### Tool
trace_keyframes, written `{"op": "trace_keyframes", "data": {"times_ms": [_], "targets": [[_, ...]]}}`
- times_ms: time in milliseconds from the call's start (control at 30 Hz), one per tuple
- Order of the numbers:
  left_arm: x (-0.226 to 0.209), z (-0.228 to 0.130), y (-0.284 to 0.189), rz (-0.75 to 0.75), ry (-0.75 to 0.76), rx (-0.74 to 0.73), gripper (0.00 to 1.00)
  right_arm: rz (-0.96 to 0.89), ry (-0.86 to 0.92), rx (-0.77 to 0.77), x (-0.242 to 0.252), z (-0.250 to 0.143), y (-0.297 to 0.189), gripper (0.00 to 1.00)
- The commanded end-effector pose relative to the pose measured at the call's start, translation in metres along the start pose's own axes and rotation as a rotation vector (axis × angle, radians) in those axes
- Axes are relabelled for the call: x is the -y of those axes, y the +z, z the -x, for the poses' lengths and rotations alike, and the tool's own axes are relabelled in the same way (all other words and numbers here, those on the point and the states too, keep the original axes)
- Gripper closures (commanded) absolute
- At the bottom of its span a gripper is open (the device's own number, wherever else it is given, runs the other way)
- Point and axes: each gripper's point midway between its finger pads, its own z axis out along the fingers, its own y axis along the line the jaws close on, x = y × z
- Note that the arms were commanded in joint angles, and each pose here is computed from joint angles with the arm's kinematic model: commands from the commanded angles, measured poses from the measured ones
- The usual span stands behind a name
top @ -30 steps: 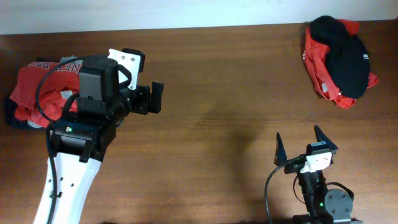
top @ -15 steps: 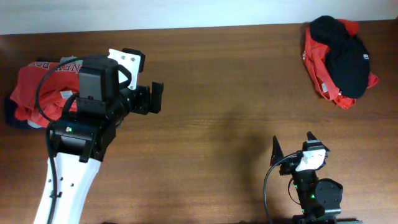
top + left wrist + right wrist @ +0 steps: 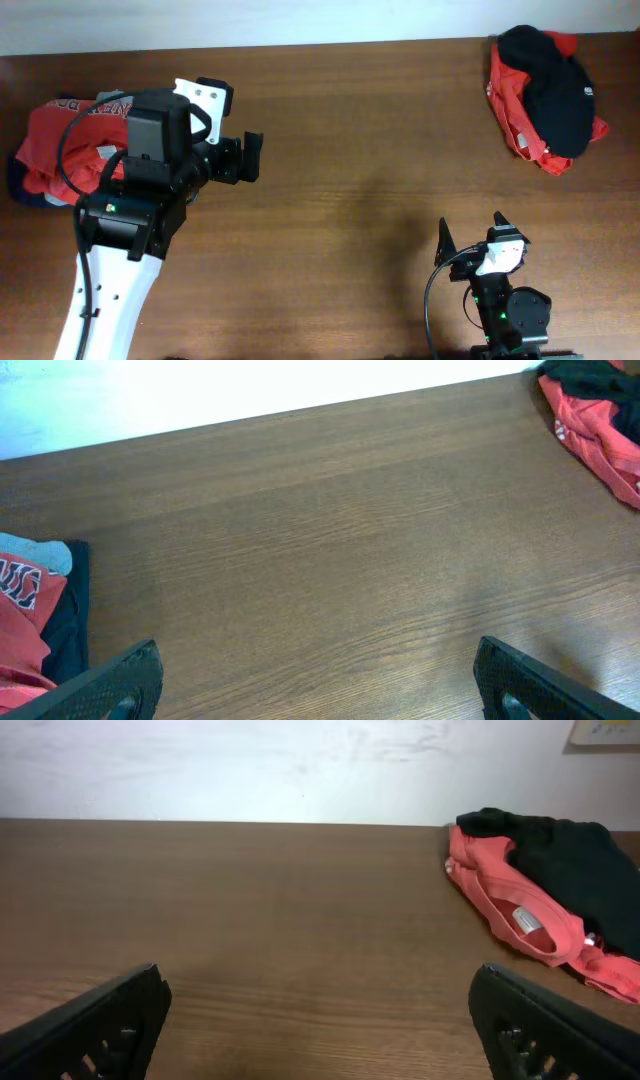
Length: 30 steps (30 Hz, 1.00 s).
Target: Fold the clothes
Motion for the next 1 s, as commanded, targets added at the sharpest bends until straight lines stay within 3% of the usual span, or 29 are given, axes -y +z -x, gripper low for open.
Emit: {"op": "trace_keyframes", "data": {"times_ms": [0, 433, 633, 833, 967], "targets": [[0.0, 0.005, -0.002, 0.005, 0.018, 0.012, 0.01, -0.026, 0.013, 0.001, 0.005, -0.002, 0.0, 0.01], [-0.001, 0.005, -0.002, 0.008, 0.018, 0.012, 0.01, -0.026, 0.013, 0.001, 0.005, -0.002, 0.0, 0.01], [-0.015, -0.028, -0.001, 0.088, 0.013, -0.096, 0.01, -0.026, 0.013, 0.001, 0.005, -0.002, 0.0, 0.01], [-0.017, -0.037, 0.008, 0.091, 0.022, 0.122, 0.01, -0.026, 0.013, 0.001, 0.005, -0.002, 0.0, 0.01], [-0.012, -0.062, 0.008, 0.06, 0.031, 0.28, 0.01, -0.026, 0.013, 0.001, 0.005, -0.002, 0.0, 0.01]]}}
